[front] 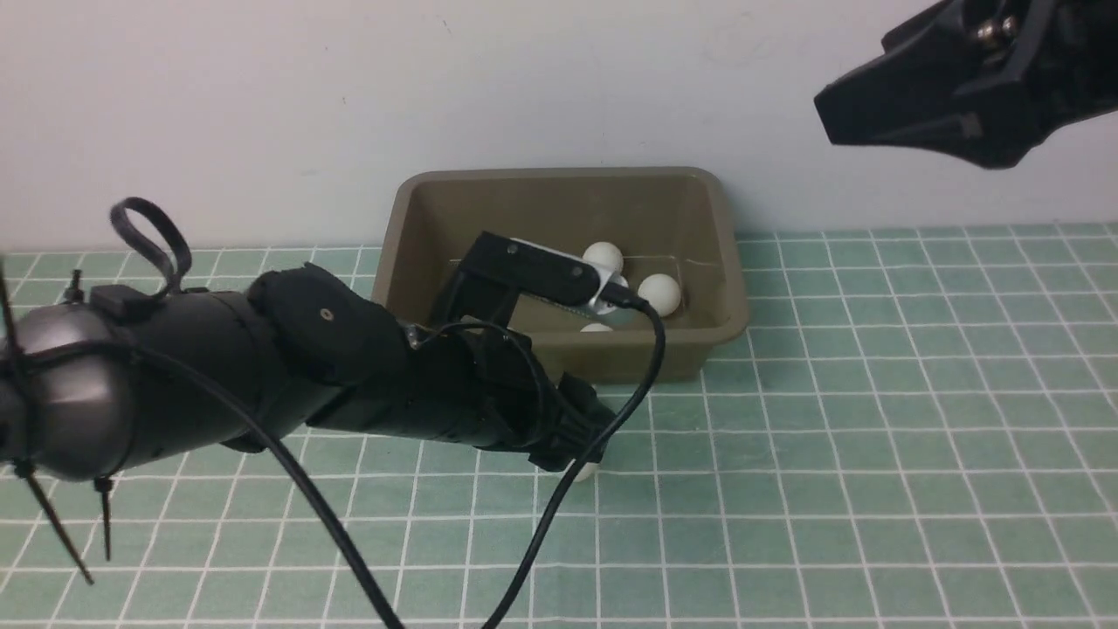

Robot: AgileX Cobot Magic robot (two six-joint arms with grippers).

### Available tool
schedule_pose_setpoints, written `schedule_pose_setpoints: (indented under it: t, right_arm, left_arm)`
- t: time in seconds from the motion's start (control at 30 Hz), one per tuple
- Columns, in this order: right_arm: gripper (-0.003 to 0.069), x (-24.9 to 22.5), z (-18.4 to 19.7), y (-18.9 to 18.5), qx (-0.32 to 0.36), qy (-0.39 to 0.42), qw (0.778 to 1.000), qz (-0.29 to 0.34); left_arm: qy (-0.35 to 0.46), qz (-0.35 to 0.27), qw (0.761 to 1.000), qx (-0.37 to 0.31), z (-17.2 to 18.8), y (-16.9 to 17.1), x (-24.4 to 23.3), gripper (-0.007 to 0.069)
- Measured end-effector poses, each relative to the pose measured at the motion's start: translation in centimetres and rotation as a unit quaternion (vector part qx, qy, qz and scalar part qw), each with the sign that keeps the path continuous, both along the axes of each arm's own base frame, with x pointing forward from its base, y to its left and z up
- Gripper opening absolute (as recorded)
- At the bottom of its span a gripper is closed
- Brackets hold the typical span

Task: Put the table tennis balls in the box on the green coffee tablecloth.
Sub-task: 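Reach for and grasp a ping pong ball on the table beside the basket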

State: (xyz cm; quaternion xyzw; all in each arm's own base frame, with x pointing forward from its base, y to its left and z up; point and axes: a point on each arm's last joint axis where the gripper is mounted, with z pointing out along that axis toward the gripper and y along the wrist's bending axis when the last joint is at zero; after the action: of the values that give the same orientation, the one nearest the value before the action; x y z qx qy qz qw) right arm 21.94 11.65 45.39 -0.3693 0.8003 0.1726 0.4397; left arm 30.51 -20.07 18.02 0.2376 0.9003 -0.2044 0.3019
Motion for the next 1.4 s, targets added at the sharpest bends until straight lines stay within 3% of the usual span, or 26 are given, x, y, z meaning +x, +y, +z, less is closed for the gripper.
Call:
schedule_pose_setpoints:
  t: [0.73,0.93,1.17,1.27,1.4]
  right_arm:
    - [0.044,-0.1,0.0,0.1,0.009,0.006,1.0,0.005]
    - [0.044,-0.1,0.0,0.1,0.009,0.006,1.0,0.006]
    - [0.044,-0.1,0.1,0.2,0.012,0.007,1.0,0.006]
    - [0.044,-0.1,0.1,0.2,0.012,0.007,1.0,0.006]
    - [0.044,-0.1,0.1,0.2,0.012,0.007,1.0,0.006]
  left_arm:
    - [0.01,0.018,0.999,0.029,-3.2,-0.2,1.3,0.0418]
    - [0.011,0.016,0.999,0.029,-3.3,-0.2,1.3,0.0276]
    - [0.022,-0.009,0.999,0.027,-3.1,-0.4,0.8,0.0251]
    - [0.029,-0.03,0.999,0.015,-2.0,-0.6,0.3,0.0106]
    - [0.004,-0.049,0.999,-0.008,1.2,-0.5,-0.6,0.0012]
